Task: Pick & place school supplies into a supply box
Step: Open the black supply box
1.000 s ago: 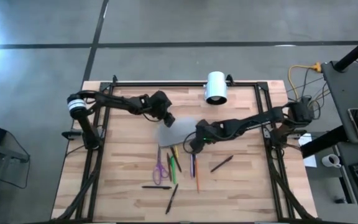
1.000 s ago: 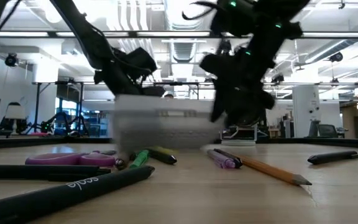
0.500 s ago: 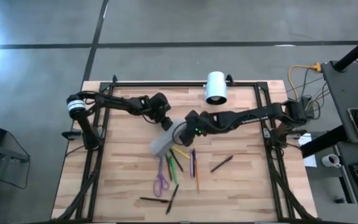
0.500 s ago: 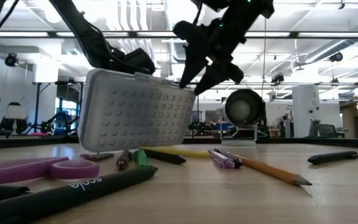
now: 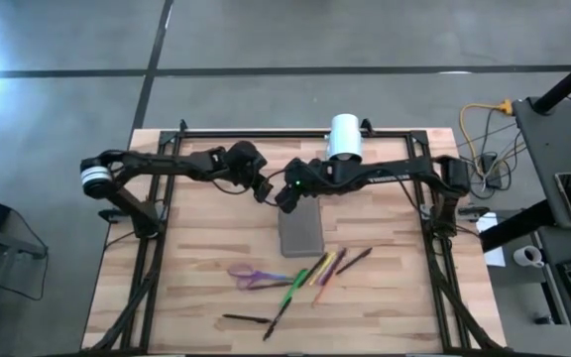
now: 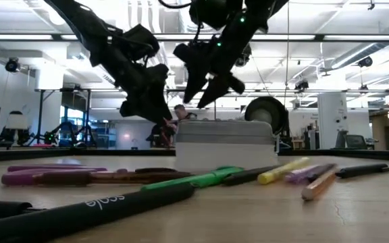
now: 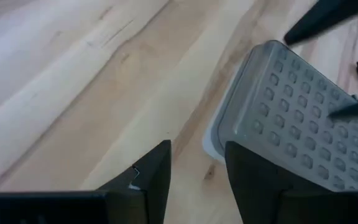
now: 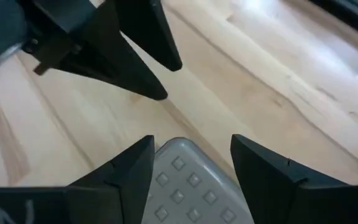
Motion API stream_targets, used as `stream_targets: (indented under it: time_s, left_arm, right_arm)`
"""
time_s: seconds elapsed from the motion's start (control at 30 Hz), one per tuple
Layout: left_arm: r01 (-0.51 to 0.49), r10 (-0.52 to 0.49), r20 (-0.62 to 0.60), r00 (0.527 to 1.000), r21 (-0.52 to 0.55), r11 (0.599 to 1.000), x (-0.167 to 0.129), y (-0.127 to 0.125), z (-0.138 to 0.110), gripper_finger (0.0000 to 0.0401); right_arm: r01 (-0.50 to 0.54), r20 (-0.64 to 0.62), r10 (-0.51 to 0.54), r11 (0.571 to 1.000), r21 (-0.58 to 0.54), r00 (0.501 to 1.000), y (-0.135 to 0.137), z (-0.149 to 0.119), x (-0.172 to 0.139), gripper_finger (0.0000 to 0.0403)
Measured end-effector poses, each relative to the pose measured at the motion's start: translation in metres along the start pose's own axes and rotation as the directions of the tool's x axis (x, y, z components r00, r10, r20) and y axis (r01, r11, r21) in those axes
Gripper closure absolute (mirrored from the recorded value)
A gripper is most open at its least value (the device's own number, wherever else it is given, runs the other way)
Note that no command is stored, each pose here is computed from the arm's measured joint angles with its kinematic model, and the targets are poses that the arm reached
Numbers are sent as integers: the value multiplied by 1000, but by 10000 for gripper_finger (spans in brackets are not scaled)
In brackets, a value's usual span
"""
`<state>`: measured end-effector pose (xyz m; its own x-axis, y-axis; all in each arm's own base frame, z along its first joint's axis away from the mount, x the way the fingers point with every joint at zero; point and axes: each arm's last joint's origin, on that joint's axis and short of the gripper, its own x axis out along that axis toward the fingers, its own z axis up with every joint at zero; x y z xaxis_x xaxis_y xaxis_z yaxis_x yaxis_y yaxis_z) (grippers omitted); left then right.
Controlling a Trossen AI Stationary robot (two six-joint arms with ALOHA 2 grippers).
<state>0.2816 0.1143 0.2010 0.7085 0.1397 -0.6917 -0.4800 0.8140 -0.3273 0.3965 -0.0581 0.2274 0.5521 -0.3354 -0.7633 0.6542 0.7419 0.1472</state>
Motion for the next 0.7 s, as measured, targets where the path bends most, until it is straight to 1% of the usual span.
stream_targets:
  time_s: [0.13,0.27,0.37,0.43,0.57,0.63,0.7]
  left_arm:
    - [2,-2,-17,1000,-12,1000,0,1,-4,265]
    - [100,-104,-41,994,-83,992,7,0,-14,265]
    - [105,-116,-83,990,-127,986,11,1,-28,265]
    - [116,-131,-92,987,-151,982,13,2,-37,265]
    - [184,-205,-94,974,-200,963,18,-2,-50,265]
    - [194,-223,-111,969,-225,955,22,-5,-58,265]
    - [212,-243,-112,964,-232,949,28,-11,-61,265]
  right_arm:
    - [104,-67,-106,994,-30,992,-11,-8,-12,197]
    - [148,-147,-152,988,-36,977,-24,-19,-34,197]
    - [149,-215,-144,989,7,966,-35,-37,-36,197]
    - [130,-243,-113,990,57,963,-40,-48,-37,197]
    - [13,-254,26,988,151,967,-42,-66,-30,197]
    - [-28,-221,69,983,182,973,-37,-69,-28,197]
    - [-87,-173,124,974,208,977,-30,-66,-29,197]
